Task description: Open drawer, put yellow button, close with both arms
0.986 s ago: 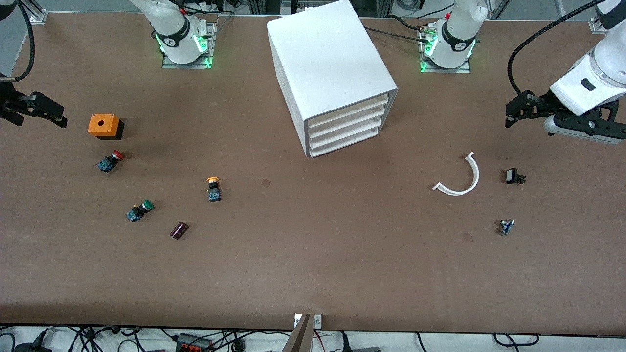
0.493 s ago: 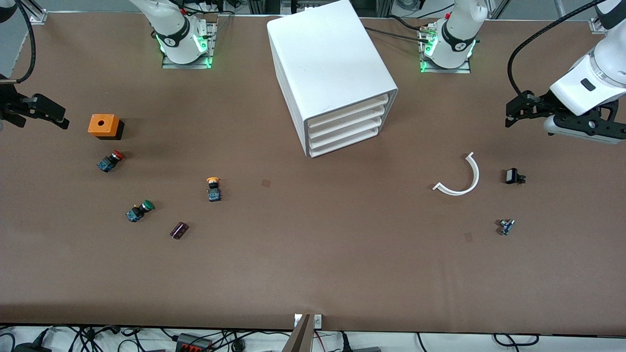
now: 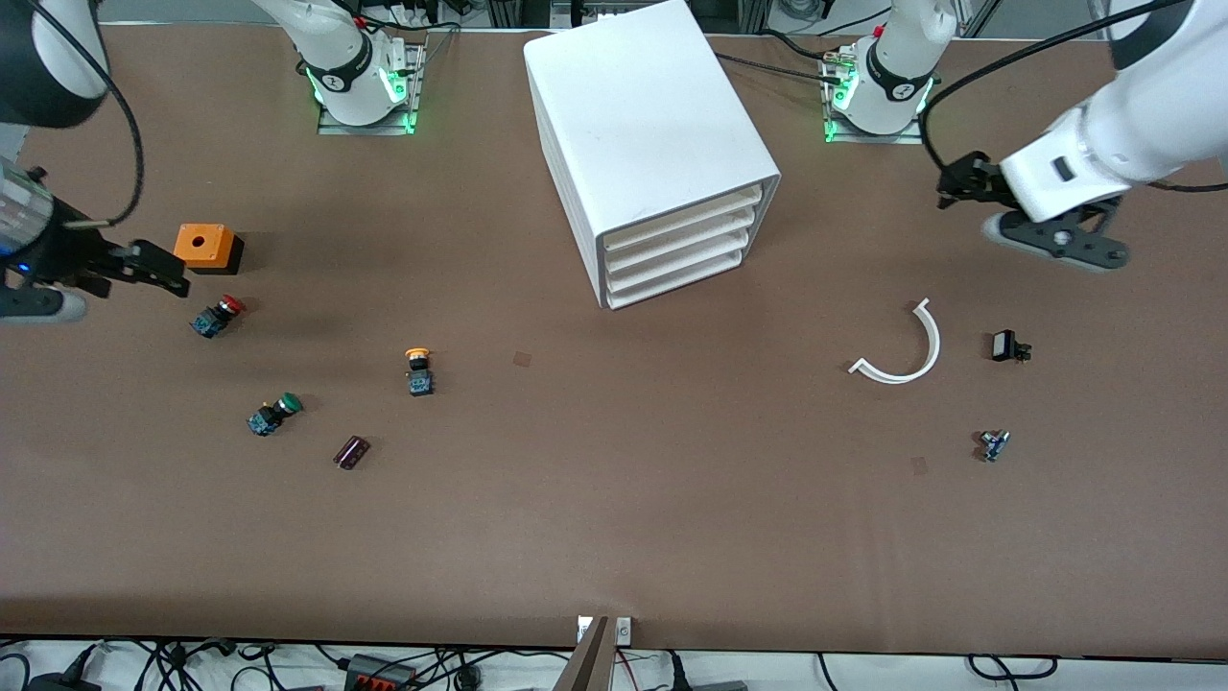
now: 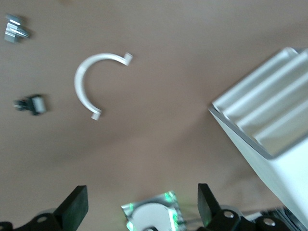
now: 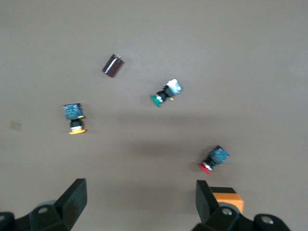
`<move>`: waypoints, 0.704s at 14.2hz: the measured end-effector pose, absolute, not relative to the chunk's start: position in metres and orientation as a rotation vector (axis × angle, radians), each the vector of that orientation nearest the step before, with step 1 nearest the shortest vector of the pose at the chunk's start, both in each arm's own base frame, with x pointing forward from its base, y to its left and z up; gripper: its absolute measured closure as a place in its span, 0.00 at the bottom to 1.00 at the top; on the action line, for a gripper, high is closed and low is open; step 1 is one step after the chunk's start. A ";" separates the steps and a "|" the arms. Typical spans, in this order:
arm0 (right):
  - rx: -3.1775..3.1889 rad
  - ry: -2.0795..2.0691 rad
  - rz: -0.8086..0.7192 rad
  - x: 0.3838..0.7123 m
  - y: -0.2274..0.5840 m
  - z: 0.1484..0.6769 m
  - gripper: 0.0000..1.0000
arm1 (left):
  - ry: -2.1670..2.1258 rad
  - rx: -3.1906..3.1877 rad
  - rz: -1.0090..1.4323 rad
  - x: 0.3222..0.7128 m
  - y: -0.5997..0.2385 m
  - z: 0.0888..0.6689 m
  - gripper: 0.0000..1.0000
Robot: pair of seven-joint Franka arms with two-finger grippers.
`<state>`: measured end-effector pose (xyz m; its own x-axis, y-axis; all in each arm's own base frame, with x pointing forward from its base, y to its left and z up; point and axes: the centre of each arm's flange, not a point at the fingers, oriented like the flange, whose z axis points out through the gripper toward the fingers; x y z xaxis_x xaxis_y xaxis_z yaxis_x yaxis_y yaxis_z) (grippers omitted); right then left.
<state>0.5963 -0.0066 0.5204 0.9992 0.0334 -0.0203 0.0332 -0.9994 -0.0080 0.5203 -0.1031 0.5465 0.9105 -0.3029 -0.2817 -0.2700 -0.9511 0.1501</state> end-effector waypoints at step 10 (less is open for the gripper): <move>-3.087 -0.169 0.220 0.634 0.123 0.351 0.00 | -0.425 2.361 -0.606 0.550 -0.207 0.427 0.00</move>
<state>0.6339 0.1225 0.3505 0.9840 0.1114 -0.1388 0.1054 -0.9932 -0.0500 0.5496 -0.2072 0.4269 0.8402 -0.4444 -0.3108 -0.1414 -0.7328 0.6656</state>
